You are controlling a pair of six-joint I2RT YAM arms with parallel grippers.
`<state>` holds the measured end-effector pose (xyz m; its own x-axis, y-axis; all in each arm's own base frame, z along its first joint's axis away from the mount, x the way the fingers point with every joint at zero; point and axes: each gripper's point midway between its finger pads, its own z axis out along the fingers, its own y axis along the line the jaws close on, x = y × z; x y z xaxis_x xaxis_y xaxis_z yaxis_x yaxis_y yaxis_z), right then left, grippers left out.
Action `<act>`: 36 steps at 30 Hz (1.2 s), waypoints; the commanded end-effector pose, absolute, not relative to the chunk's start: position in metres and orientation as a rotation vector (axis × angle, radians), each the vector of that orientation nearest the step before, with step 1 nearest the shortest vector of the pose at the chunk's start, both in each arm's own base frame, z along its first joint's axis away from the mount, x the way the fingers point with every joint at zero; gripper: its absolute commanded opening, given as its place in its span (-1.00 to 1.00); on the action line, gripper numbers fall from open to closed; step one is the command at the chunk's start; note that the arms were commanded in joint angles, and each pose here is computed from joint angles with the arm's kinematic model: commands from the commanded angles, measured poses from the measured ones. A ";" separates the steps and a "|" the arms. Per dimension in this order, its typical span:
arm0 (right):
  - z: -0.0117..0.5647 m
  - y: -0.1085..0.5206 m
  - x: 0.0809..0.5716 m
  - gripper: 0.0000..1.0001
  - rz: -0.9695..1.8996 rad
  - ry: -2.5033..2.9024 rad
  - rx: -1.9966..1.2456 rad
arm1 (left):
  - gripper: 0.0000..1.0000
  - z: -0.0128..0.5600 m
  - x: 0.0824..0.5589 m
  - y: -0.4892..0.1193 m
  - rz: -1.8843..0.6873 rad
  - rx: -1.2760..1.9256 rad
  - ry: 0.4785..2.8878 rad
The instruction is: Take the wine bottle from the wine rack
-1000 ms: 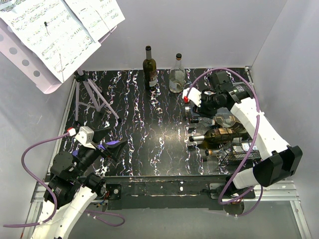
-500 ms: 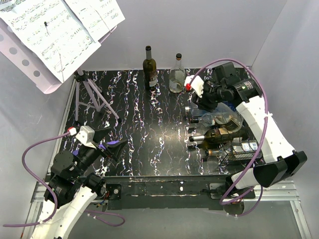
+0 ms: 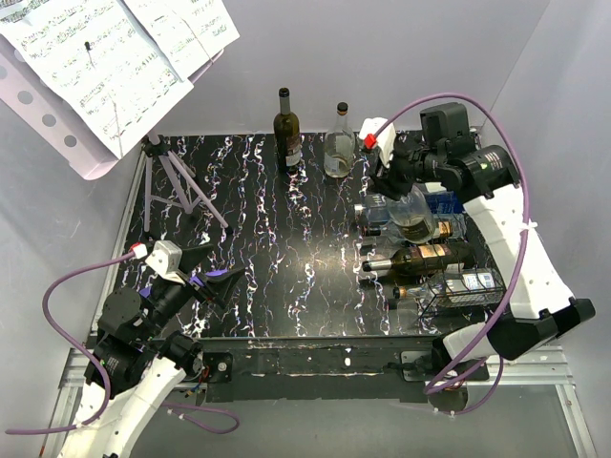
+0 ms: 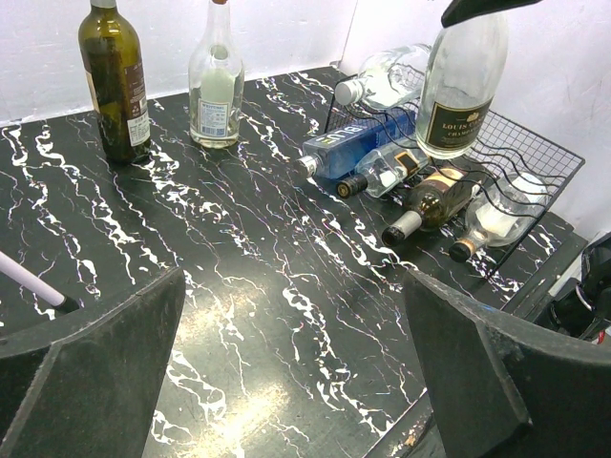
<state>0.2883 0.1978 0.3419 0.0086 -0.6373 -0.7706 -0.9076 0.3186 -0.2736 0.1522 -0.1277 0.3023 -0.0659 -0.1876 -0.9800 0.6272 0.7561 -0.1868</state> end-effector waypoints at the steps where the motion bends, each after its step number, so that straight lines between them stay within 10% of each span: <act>1: 0.435 0.211 0.286 -0.97 0.374 1.404 -1.269 | 0.96 0.307 0.154 -0.127 -0.682 0.378 1.494; 12: 0.509 0.229 0.314 -0.97 0.540 1.139 -0.750 | 0.96 0.309 0.153 -0.126 -0.679 0.373 1.490; 36: 0.461 0.328 0.465 -0.97 0.609 1.071 -0.603 | 0.96 0.310 0.151 -0.126 -0.684 0.376 1.479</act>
<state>0.4672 0.3231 0.3001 -0.0209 -0.1253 -0.9919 -0.7436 0.6651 -0.0683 0.1522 -0.1276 0.3024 -0.0652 -0.1875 -0.9801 0.6270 0.7564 -0.1864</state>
